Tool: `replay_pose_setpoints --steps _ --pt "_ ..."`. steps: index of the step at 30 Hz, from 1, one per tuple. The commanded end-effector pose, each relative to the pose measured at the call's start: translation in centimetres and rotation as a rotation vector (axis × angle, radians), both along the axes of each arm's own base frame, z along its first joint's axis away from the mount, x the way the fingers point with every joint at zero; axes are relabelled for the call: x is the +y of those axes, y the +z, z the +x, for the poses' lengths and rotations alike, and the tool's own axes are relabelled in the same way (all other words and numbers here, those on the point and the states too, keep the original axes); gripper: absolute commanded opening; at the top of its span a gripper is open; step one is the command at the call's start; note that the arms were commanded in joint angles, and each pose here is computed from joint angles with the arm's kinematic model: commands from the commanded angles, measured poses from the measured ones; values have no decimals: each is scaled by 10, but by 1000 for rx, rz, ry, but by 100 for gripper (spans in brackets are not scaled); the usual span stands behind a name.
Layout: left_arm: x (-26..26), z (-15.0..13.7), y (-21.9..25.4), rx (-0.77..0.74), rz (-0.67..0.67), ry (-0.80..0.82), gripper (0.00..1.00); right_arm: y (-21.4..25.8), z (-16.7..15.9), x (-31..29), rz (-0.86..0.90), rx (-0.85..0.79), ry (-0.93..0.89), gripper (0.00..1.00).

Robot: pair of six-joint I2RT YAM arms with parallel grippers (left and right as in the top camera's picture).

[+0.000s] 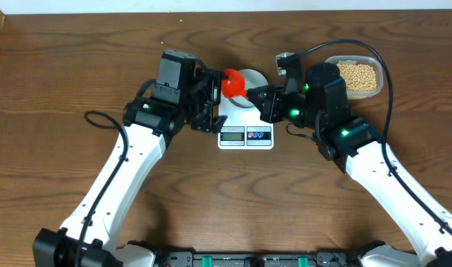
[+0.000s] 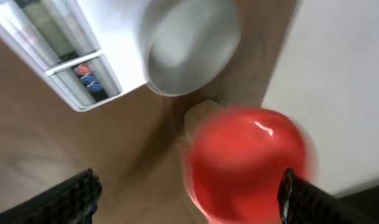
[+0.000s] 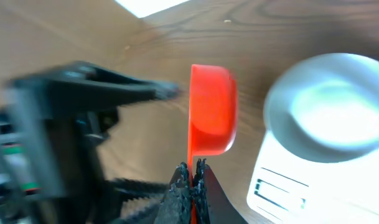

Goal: Scoop item into bowl and weigh 50g on scale
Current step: 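Hand the red scoop from the left gripper to the right gripper, then carry the scoop with the right gripper over the chickpea tub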

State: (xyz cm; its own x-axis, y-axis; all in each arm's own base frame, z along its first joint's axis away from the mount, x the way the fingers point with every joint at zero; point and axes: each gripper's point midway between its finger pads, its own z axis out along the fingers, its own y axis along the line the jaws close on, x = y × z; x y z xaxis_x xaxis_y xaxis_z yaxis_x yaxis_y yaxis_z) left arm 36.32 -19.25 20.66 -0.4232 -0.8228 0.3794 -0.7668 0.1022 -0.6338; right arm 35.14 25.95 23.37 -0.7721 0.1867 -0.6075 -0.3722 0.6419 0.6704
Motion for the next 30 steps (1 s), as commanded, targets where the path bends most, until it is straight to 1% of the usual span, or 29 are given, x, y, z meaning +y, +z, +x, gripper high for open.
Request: replay_pose_setpoints --steps 1,5,7,12,15,16,18,21,25,30 --pt "-1 12 11 -206 116 -149 93 -1 13 -8 -41 -8 -103 1" --pt "-5 24 25 -435 245 -316 93 -2 23 -24 -53 -7 -155 1" --pt "-6 26 29 -523 308 -390 93 -1 26 -30 -52 -19 -140 1" --pt "-4 28 29 -637 420 -510 93 5 33 -56 -65 -13 -117 1" --pt "-3 28 29 -736 521 -625 92 14 37 -80 -109 -7 -127 1" --pt "-3 28 29 -764 551 -659 90 18 39 -88 -130 -8 -133 1" --pt "-3 26 27 -795 593 -711 90 29 40 -104 -176 -23 -136 1" --pt "-3 26 26 -818 620 -745 90 44 43 -130 -256 -35 -182 1" --pt "-3 26 26 -820 622 -748 90 58 46 -165 -359 -51 -254 1" --pt "-10 21 17 -803 576 -787 90 56 49 -201 -438 -39 -331 1"
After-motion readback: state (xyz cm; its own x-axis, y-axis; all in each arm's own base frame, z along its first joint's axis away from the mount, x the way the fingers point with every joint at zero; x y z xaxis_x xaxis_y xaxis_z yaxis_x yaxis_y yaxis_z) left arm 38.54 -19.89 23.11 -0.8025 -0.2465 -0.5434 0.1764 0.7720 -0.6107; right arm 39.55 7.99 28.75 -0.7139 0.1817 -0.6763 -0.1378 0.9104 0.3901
